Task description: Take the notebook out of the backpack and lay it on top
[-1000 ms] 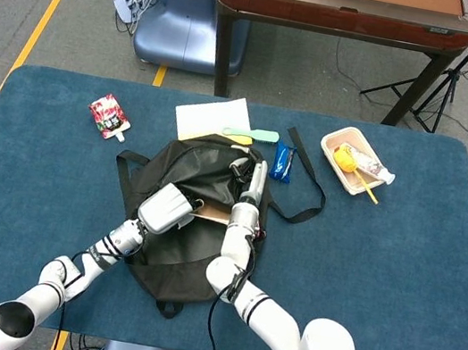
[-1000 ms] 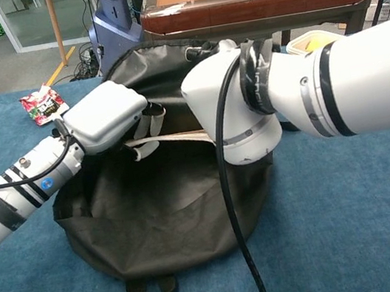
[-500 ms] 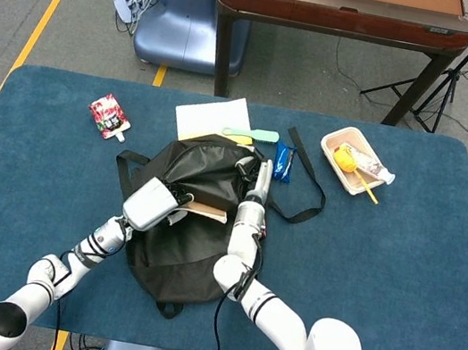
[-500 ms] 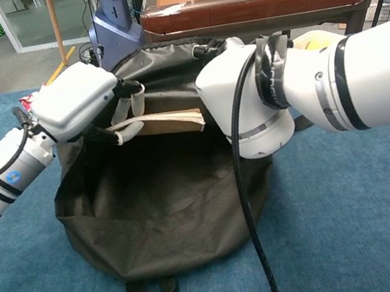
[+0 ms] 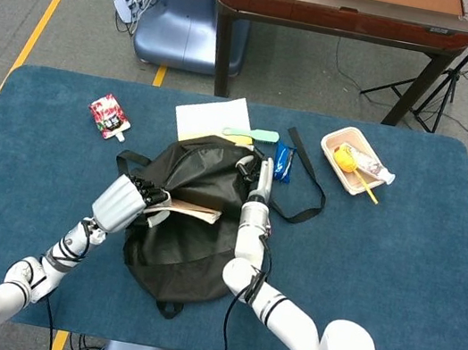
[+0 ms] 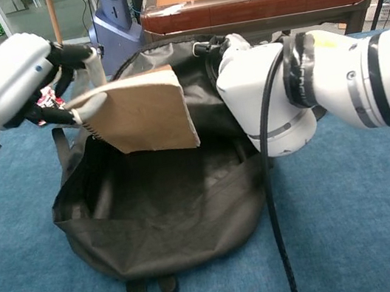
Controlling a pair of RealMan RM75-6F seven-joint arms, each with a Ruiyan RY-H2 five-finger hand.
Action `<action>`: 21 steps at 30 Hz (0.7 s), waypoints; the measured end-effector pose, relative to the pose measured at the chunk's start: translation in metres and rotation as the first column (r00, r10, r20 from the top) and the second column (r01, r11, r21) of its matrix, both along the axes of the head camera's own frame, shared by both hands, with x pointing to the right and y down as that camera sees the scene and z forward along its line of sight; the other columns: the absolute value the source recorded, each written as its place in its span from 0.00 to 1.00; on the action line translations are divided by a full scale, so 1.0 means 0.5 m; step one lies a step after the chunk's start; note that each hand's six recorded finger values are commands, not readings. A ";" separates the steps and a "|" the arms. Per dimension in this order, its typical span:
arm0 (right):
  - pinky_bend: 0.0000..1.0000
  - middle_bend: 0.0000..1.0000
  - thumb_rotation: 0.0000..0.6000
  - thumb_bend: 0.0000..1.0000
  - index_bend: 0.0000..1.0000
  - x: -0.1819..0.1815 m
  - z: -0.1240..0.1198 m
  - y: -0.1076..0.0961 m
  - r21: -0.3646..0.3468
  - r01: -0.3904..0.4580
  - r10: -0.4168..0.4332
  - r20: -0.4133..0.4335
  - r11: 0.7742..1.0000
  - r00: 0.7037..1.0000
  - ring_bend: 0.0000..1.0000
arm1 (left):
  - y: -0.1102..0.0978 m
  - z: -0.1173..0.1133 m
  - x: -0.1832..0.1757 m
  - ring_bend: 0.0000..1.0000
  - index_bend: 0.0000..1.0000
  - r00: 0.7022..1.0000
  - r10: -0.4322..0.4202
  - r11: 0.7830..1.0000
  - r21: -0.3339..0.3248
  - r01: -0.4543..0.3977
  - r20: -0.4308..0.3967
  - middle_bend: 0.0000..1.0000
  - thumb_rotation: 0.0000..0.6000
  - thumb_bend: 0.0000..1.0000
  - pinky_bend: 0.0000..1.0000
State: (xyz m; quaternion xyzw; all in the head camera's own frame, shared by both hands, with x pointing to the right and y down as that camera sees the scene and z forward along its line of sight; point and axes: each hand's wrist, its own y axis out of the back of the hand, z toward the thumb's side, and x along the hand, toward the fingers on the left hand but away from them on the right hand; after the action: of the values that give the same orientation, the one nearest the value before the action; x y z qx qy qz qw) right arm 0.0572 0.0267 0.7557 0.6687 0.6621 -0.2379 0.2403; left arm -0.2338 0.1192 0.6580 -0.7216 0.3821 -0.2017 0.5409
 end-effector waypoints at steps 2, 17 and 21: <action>0.32 0.35 1.00 0.92 0.60 0.003 -0.001 0.002 0.002 0.007 -0.007 0.003 1.000 1.000 0.28 | -0.007 -0.010 -0.010 0.76 0.68 1.000 -0.014 1.000 -0.002 0.014 -0.015 0.76 1.00 0.38 0.91; 0.32 0.35 1.00 0.91 0.59 0.006 -0.021 0.032 0.029 0.146 -0.146 -0.001 0.989 0.989 0.27 | -0.074 -0.054 -0.089 0.76 0.67 0.988 -0.153 0.988 -0.002 0.153 -0.025 0.76 1.00 0.38 0.91; 0.31 0.35 1.00 0.90 0.58 0.007 -0.030 0.048 0.049 0.221 -0.221 -0.016 0.974 0.975 0.26 | -0.089 -0.071 -0.102 0.76 0.67 0.985 -0.168 0.986 0.006 0.169 -0.038 0.76 1.00 0.38 0.91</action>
State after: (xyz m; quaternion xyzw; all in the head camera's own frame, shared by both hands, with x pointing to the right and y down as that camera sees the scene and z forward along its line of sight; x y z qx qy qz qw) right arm 0.0609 0.0508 0.7407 0.7429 0.5907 -0.2498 0.1918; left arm -0.2847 0.0746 0.6227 -0.6879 0.4526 -0.2316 0.5180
